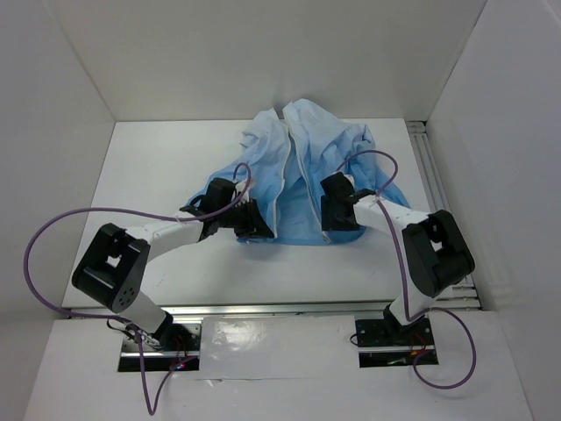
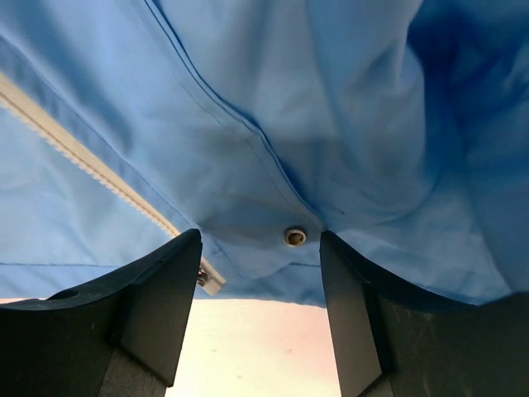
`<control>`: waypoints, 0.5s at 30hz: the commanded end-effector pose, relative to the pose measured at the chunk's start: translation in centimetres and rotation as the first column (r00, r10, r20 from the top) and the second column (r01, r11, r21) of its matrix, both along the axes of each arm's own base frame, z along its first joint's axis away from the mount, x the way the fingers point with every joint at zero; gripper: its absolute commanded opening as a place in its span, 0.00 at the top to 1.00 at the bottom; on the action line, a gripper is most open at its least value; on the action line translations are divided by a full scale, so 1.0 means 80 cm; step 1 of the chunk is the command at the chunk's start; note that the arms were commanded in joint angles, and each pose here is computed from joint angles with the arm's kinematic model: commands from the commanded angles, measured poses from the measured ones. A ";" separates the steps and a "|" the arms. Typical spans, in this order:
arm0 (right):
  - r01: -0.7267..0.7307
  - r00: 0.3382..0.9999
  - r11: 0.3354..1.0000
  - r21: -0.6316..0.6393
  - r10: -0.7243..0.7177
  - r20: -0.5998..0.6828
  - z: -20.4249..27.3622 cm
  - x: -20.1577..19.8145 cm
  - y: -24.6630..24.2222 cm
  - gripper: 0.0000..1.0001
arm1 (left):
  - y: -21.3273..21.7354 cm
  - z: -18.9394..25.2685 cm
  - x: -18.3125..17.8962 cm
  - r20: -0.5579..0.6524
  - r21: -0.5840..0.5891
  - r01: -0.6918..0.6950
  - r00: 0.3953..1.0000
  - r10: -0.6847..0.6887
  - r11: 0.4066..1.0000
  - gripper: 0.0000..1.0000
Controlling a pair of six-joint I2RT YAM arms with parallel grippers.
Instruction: Zip up the jacket
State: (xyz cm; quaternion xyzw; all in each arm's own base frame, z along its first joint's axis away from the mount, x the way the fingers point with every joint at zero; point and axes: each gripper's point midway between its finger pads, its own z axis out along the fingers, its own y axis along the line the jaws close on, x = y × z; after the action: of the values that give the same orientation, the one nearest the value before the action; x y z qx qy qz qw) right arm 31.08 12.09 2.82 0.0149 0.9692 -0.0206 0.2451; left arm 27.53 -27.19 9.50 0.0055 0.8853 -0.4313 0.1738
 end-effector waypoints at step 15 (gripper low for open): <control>-0.060 0.998 0.991 0.116 0.057 0.032 -0.011 0.015 0.021 0.52 | -0.008 0.010 0.013 0.021 -0.022 0.019 1.000 -0.019 1.000 1.00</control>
State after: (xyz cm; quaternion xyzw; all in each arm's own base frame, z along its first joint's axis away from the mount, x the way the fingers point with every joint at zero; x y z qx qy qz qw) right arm 31.58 12.80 1.63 0.0035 0.9704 0.0069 0.2414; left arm 27.58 -27.32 9.00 0.0038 0.8882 -0.4296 0.1631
